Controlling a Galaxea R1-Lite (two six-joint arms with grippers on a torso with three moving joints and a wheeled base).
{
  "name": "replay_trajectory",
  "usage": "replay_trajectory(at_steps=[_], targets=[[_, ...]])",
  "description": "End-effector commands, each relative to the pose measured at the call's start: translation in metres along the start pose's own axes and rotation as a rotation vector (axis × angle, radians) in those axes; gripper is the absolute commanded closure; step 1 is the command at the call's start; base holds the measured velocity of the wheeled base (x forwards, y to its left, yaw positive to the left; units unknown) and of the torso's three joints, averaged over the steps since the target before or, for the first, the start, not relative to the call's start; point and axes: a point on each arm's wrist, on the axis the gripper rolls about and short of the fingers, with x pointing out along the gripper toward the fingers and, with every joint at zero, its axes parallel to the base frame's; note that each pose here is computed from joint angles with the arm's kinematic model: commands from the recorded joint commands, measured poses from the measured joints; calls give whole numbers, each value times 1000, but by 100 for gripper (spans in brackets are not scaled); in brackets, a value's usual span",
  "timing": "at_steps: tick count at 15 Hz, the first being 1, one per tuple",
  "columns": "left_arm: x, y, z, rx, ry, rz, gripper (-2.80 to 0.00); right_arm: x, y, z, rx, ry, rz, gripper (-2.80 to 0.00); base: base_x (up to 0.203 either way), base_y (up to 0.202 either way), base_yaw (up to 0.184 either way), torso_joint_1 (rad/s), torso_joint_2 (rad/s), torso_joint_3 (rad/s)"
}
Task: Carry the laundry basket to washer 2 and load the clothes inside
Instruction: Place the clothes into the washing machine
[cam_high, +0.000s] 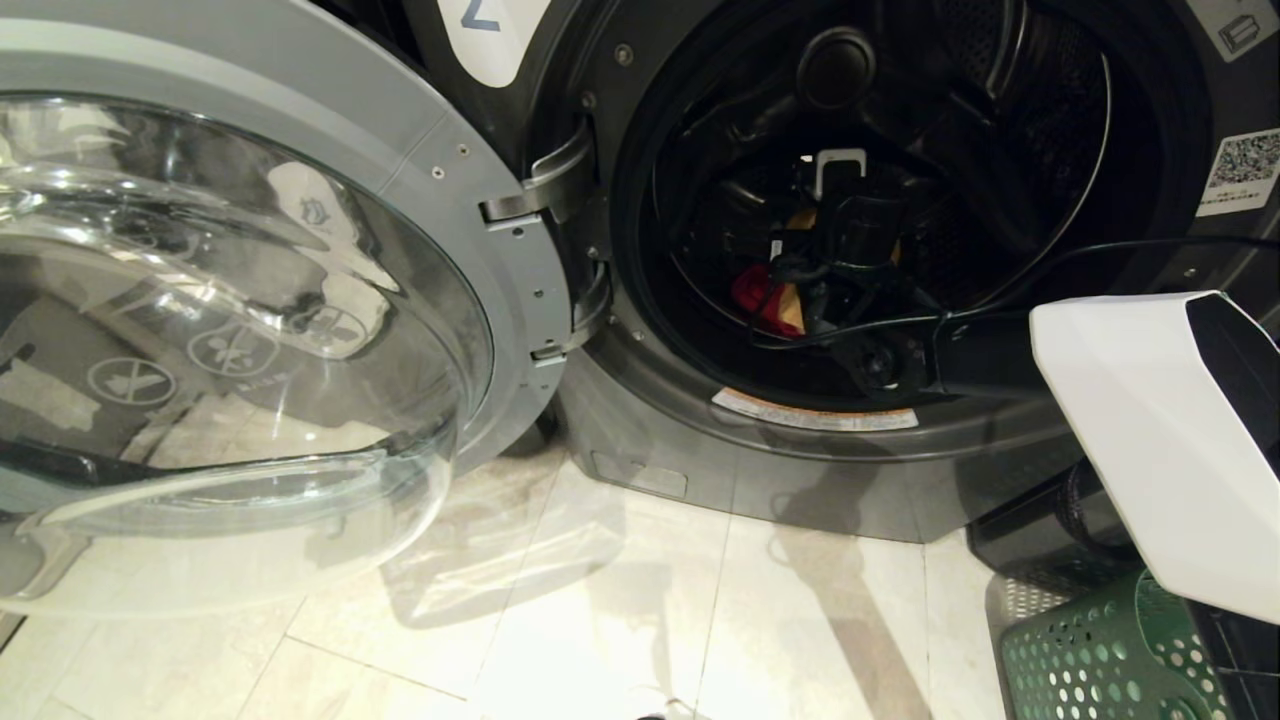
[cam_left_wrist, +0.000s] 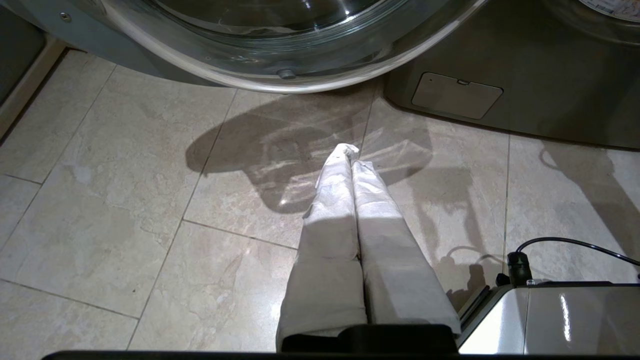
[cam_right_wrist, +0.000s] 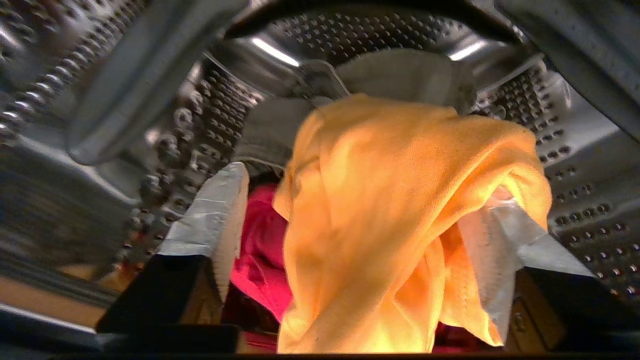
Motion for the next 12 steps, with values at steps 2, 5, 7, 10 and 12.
replay_trajectory(at_steps=[2, 5, 7, 10, 12], targets=[[0, 0, 0, 0, 2, 1, 0, -2, -5, 20, 51, -81, -3, -280, 0, 0, 0, 0, 0, 0], [0, 0, 0, 0, 2, 0, 0, -5, -5, 30, 122, -194, 21, -280, 0, 0, 0, 0, 0, 0], [0, 0, 0, 0, 2, 1, 0, -4, -5, 29, 113, -177, 25, -280, 0, 0, 0, 0, 0, 0], [0, 0, 0, 0, 2, 1, 0, -5, -4, 19, 98, -128, 34, -280, 0, 0, 0, 0, 0, 0], [0, 0, 0, 0, 2, 1, 0, -8, -1, 15, 106, -98, 48, -280, 0, 0, 0, 0, 0, 0]])
